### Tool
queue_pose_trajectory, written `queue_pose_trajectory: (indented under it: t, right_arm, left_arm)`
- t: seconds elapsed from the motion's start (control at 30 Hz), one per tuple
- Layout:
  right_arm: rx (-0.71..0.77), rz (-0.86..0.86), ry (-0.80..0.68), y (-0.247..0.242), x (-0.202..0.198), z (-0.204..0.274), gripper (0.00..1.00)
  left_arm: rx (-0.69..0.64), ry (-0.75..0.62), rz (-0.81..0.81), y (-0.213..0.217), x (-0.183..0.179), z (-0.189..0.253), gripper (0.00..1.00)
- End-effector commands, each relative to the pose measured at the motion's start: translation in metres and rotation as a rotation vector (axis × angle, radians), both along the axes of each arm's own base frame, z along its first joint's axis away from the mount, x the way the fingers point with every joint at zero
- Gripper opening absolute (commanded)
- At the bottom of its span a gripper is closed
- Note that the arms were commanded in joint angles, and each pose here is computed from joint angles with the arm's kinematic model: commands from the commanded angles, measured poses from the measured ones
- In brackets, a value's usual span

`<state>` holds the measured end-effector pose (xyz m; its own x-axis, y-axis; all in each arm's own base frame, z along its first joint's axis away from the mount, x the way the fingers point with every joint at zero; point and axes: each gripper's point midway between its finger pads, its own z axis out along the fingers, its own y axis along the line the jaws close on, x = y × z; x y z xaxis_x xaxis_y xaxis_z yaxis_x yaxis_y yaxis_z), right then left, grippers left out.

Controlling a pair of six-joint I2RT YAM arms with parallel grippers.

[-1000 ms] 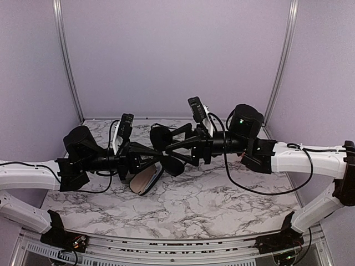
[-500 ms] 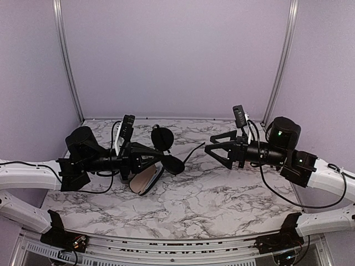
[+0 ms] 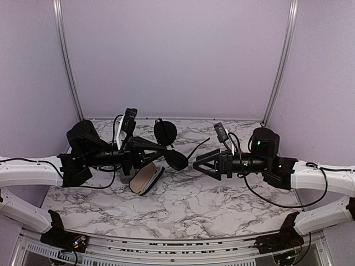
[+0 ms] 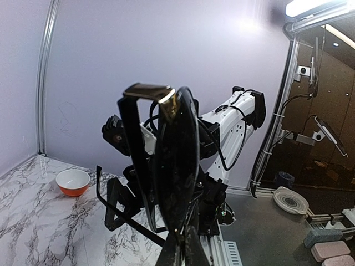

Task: Organize the sunglasses
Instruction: Pass from the left arm to the right

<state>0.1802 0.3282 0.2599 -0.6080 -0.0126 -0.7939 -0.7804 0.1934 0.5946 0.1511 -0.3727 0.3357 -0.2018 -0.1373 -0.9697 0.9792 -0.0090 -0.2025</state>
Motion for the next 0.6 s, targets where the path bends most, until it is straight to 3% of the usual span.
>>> queue_pose_trajectory:
  t: [0.0, 0.57]
  right_arm:
    - [0.136, 0.055, -0.091, 0.012, 0.0, 0.051, 1.0]
    - [0.269, 0.244, -0.188, 0.04, -0.006, 0.09, 1.0]
  left_arm:
    - [-0.015, -0.002, -0.032, -0.003, -0.004, 0.008, 0.0]
    - [0.007, 0.032, -0.037, -0.01, -0.002, -0.002, 0.0]
